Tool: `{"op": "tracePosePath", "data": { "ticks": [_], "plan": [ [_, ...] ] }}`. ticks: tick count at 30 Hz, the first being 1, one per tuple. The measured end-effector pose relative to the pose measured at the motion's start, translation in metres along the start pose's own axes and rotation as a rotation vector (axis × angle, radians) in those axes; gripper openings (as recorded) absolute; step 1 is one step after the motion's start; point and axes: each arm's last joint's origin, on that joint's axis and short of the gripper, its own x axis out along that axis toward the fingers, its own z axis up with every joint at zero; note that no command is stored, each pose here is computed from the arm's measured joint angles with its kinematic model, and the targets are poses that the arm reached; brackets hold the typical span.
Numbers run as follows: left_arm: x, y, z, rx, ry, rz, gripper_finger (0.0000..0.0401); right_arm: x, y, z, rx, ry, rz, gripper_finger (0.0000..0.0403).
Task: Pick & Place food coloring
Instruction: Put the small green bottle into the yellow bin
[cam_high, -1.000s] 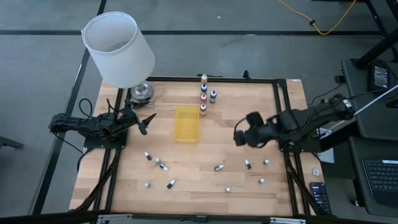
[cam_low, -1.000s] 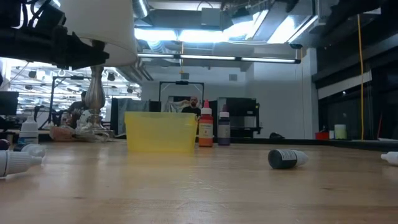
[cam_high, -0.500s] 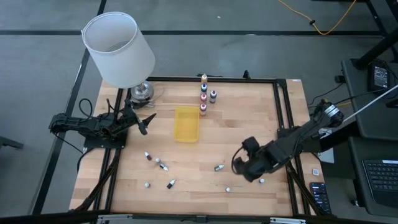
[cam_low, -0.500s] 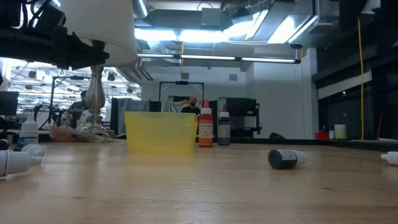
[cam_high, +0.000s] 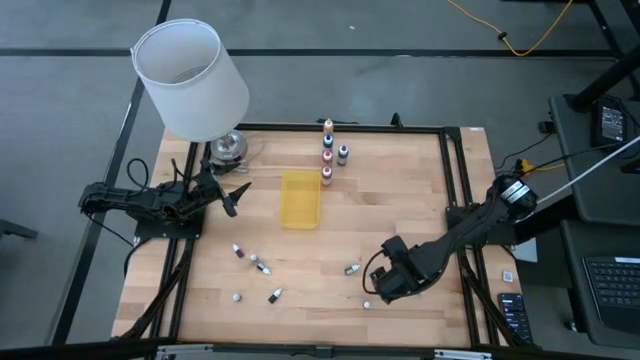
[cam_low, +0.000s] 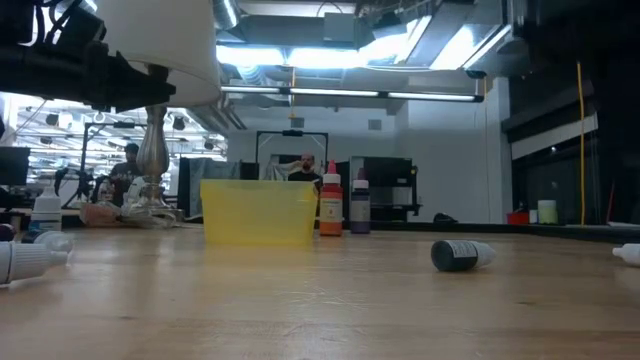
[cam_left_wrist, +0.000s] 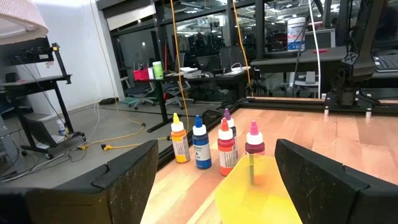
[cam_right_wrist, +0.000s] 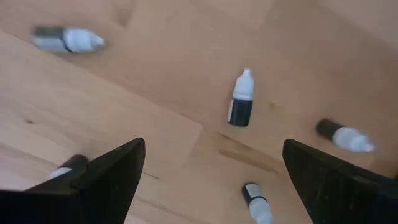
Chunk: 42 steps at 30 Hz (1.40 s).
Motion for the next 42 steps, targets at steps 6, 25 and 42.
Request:
{"op": "tracePosePath", "data": {
  "ticks": [6, 25, 42],
  "plan": [
    [0.000, 0.000, 0.000, 0.000, 0.000, 0.000, 0.0318, 0.020, -0.007, 0.002, 0.025, 0.019, 0.000, 0.0381],
    [0.000, 0.000, 0.000, -0.001, -0.001, 0.000, 0.0317, 0.066, -0.029, 0.015, 0.076, 0.115, 0.088, 0.0381],
    [0.000, 0.000, 0.000, -0.001, -0.001, 0.000, 0.0318, 0.071, -0.035, 0.015, 0.076, 0.114, 0.067, 0.0331]
  ]
}}
